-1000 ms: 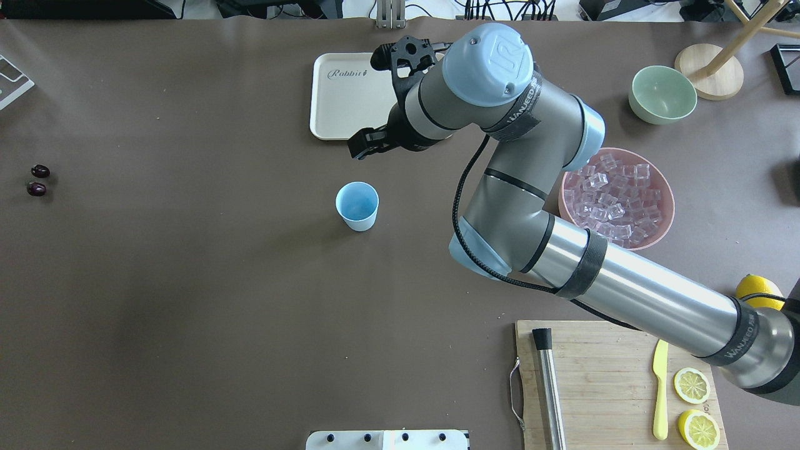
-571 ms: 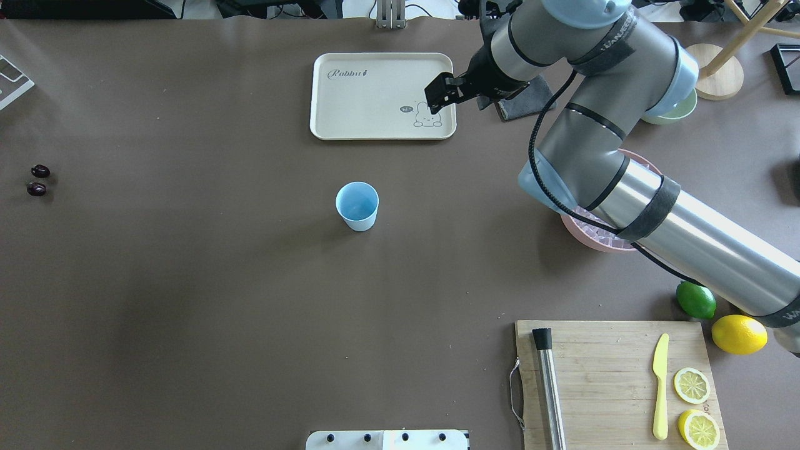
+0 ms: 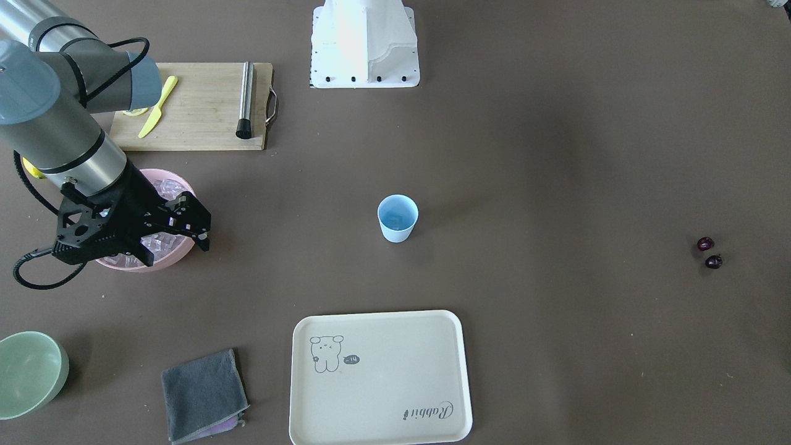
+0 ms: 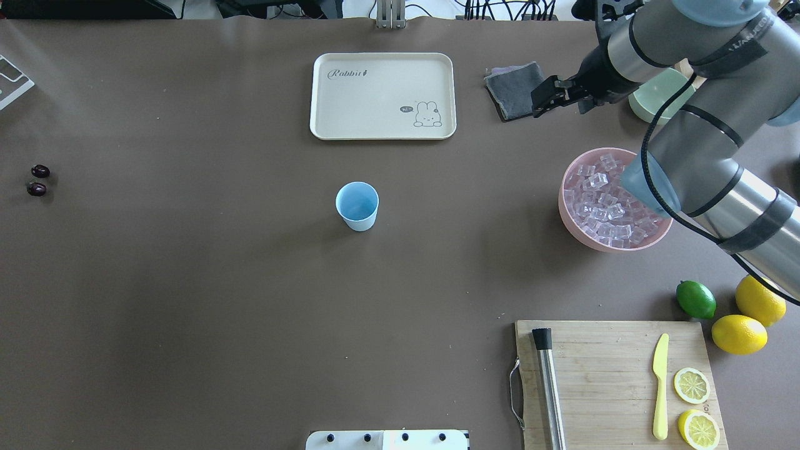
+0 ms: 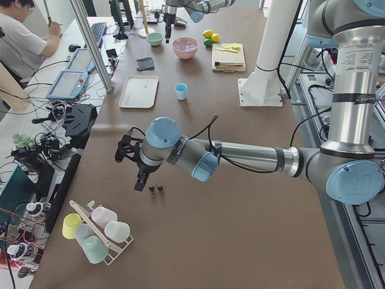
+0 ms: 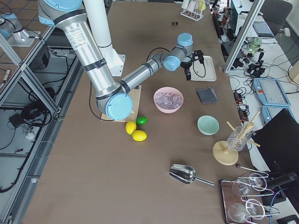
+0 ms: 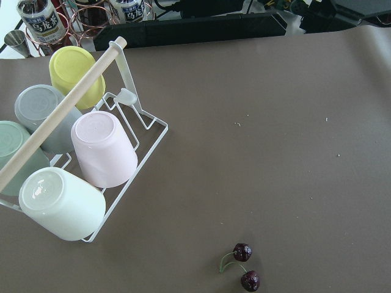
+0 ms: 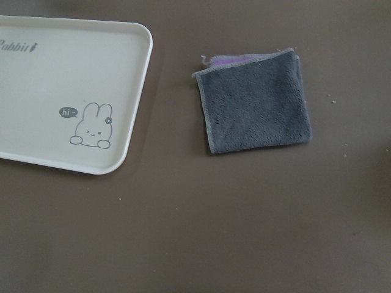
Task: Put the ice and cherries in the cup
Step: 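Move the right gripper back over the pink bowl of ice, then lower the right gripper into the ice and grasp another cube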
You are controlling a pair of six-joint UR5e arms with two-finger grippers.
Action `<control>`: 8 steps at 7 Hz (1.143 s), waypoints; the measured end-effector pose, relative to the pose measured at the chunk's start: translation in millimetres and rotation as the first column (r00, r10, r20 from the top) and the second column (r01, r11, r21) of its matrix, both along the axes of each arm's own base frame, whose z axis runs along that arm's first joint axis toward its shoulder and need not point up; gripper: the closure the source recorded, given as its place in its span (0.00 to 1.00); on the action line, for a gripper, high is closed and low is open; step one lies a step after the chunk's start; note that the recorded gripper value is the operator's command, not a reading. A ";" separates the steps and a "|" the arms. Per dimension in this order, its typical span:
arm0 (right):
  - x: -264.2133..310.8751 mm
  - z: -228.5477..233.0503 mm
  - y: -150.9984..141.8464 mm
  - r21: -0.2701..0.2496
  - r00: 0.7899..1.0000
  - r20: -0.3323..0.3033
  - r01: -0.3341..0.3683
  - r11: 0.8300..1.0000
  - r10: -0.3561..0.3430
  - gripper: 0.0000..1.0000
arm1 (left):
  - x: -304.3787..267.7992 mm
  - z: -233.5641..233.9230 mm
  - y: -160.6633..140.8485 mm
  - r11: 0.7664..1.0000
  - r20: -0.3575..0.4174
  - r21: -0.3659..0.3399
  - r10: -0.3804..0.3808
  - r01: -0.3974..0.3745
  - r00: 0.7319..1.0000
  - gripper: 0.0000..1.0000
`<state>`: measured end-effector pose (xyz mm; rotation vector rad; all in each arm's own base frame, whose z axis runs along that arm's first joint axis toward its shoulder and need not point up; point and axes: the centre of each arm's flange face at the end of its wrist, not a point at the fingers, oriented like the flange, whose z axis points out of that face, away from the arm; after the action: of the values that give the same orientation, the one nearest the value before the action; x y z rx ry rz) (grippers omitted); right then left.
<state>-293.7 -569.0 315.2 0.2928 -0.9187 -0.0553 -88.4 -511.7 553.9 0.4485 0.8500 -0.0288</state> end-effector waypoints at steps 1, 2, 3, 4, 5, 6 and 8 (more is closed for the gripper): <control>14.3 24.7 15.8 -0.015 1.000 -0.023 -0.007 1.000 0.007 0.04 | 0.9 -2.4 -1.1 1.000 0.001 0.012 0.002 -0.002 1.000 0.02; 23.8 55.2 33.7 -0.033 0.998 -0.064 -0.019 0.999 0.017 0.04 | 2.0 -5.3 -1.9 1.000 0.002 0.030 0.004 -0.004 1.000 0.02; 26.0 82.3 50.6 -0.044 0.993 -0.111 -0.030 0.999 0.025 0.05 | 3.7 -7.0 -2.3 0.999 0.003 0.043 0.008 -0.008 1.000 0.02; 22.6 102.2 65.9 -0.052 0.989 -0.148 -0.030 0.998 0.022 0.10 | 6.6 -7.7 -2.5 0.999 0.003 0.052 0.014 -0.014 1.000 0.02; 18.5 113.7 77.7 -0.060 0.986 -0.168 -0.025 0.998 0.014 0.27 | 9.3 -7.9 -1.5 0.998 0.004 0.066 0.018 -0.019 1.000 0.02; 14.9 118.3 85.4 -0.064 0.984 -0.176 -0.018 0.998 0.006 0.28 | 10.8 -7.0 1.5 0.996 0.004 0.083 0.020 -0.020 1.000 0.02; 6.0 118.6 93.0 -0.062 0.984 -0.178 -0.001 0.998 -0.010 0.32 | 14.0 -3.8 5.8 0.995 0.004 0.096 0.025 -0.025 1.000 0.02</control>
<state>-287.7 -476.0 433.8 0.2244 -0.7414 -0.0561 -74.3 -505.9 550.2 0.5279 0.8566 0.0361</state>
